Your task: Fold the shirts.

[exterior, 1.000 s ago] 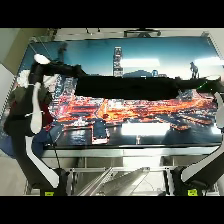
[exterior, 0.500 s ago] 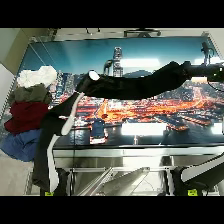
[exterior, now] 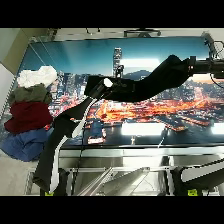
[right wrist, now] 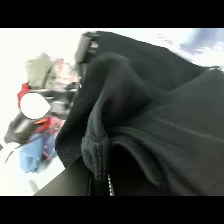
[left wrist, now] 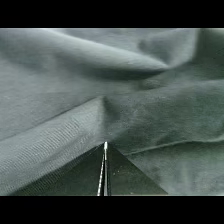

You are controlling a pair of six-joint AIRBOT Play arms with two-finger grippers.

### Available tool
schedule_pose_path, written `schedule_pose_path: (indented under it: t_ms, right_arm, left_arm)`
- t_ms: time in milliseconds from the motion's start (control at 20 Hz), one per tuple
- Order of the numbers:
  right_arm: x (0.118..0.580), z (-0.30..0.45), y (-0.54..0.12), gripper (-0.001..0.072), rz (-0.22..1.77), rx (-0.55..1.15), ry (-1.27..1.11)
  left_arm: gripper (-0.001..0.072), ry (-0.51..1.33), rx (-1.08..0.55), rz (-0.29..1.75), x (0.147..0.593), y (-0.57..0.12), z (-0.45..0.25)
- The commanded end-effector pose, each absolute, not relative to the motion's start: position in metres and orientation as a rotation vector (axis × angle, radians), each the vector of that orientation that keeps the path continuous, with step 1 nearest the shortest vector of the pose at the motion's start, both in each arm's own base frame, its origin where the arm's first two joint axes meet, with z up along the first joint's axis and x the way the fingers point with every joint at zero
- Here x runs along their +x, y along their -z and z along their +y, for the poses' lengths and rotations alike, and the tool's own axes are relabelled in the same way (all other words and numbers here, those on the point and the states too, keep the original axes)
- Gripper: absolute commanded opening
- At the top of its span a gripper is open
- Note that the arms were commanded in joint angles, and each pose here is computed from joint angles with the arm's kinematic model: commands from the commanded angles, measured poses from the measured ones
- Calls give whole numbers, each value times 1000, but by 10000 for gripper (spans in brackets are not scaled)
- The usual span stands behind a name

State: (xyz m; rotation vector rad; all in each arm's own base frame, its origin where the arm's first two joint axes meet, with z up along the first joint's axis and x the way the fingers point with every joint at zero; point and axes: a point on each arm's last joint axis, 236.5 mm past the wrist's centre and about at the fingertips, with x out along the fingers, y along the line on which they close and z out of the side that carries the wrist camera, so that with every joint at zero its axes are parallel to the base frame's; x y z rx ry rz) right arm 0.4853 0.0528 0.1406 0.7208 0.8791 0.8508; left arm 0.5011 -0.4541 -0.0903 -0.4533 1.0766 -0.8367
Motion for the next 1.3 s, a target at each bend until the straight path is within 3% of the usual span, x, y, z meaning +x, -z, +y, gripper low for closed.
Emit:
schedule_pose_path:
  t_ms: [0,200,450,600,800,850,900,950,1050,1250]
  right_arm:
    - [477,70,-161,28,858,708,-905]
    - [477,77,-150,28,889,675,-895]
    - [504,128,-152,28,823,642,-871]
    - [536,224,-146,29,707,609,-860]
    - [529,395,-74,39,631,512,-854]
    - [521,425,-50,103,620,470,-835]
    - [513,450,-25,357,615,445,-808]
    - [507,465,-6,512,613,426,-777]
    - [496,479,4,516,616,390,-792]
    - [500,439,-47,515,600,282,-899]
  left_arm:
    - [22,842,-528,1094,495,92,-466]
    - [21,920,-666,1146,489,54,-460]
    - [19,1197,-743,932,500,-145,-340]
    - [19,1276,-780,789,487,-236,-265]
    - [20,1280,-653,732,462,-271,-217]
    - [20,1293,-633,728,456,-274,-214]
    - [20,1304,-624,734,451,-276,-212]
    - [20,1315,-619,742,448,-275,-213]
    - [20,1336,-615,770,441,-271,-213]
    - [20,1324,-650,805,439,-254,-211]
